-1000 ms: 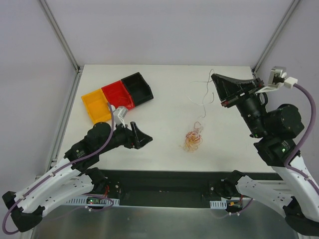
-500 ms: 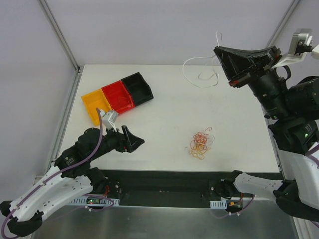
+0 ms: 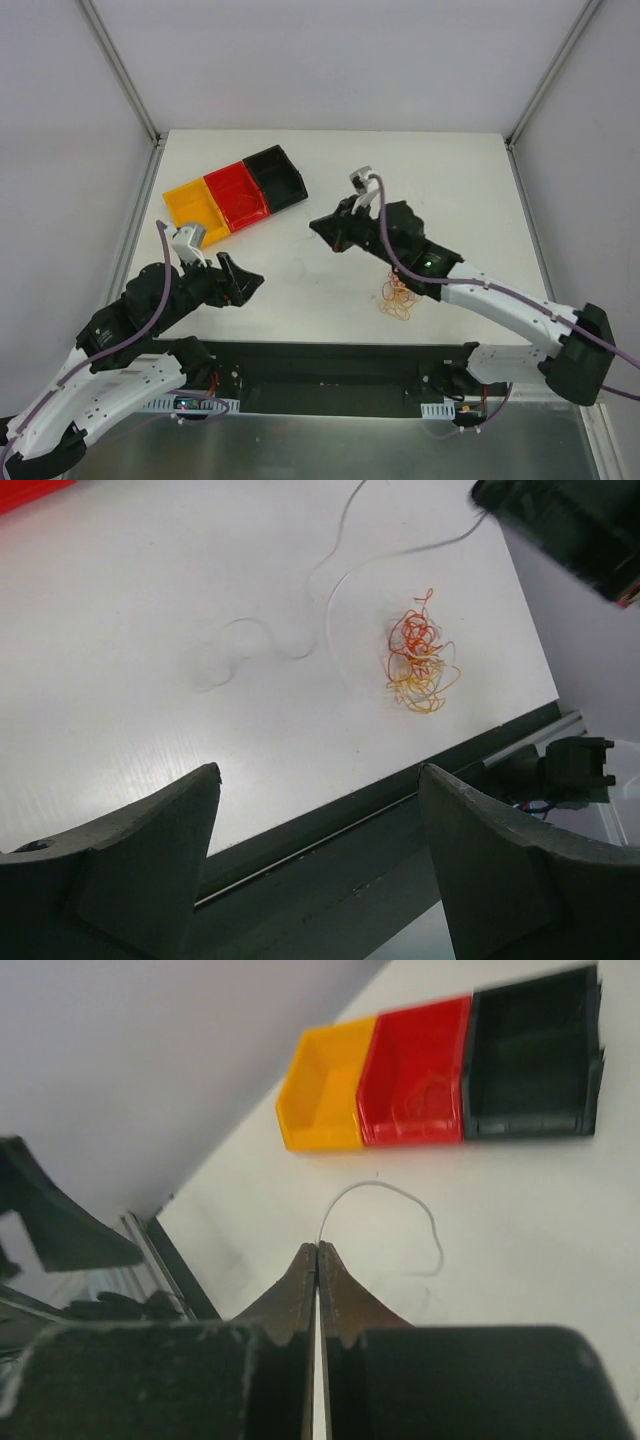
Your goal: Untangle the cables
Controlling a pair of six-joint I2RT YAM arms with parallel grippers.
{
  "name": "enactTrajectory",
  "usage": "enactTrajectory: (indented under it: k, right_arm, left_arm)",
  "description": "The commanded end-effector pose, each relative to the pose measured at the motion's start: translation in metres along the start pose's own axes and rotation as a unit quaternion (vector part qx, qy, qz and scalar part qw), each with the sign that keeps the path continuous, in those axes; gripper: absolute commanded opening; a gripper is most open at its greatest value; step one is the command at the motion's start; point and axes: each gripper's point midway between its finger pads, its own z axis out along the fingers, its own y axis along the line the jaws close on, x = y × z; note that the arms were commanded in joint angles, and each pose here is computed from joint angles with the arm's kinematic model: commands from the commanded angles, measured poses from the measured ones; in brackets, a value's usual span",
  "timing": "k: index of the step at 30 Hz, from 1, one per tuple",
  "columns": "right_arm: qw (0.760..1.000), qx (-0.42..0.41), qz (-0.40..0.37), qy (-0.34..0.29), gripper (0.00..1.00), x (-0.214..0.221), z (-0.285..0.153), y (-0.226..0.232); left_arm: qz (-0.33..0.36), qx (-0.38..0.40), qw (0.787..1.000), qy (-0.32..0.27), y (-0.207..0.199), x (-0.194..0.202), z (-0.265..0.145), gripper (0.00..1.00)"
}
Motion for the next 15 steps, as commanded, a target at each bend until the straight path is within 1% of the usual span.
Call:
enactTrajectory:
  k: [1, 5, 8, 10, 11, 12, 15]
  right_arm:
    - [0.999, 0.006, 0.021, -0.030, 0.00, 0.022, 0.028, -0.003]
    - [0.999, 0.034, 0.029, 0.022, 0.01, 0.082, 0.051, -0.031]
    - [0.997, 0.044, 0.027, 0.053, 0.02, 0.106, 0.061, -0.043]
    - [0.996, 0.045, 0.035, 0.071, 0.04, 0.118, 0.065, -0.049]
    - [0.995, 0.050, 0.038, 0.077, 0.07, 0.123, 0.067, -0.054]
    - [0.994, 0.036, 0.044, 0.091, 0.10, 0.129, 0.068, -0.052]
    - [0.991, 0.038, 0.069, 0.106, 0.22, 0.136, 0.070, -0.066]
  left_arm:
    - [0.015, -0.057, 0.998, 0.001, 0.020, 0.000, 0.002, 0.79]
    - [0.008, -0.101, 0.994, 0.041, 0.032, 0.015, 0.023, 0.79]
    - [-0.001, -0.134, 0.989, 0.067, 0.040, 0.025, 0.037, 0.79]
    - [-0.007, -0.151, 0.986, 0.074, 0.045, 0.030, 0.045, 0.80]
    - [-0.009, -0.157, 0.984, 0.081, 0.046, 0.032, 0.050, 0.80]
    - [-0.010, -0.160, 0.983, 0.084, 0.046, 0.034, 0.055, 0.82]
    - [0.001, -0.157, 0.981, 0.110, 0.045, 0.044, 0.072, 0.86]
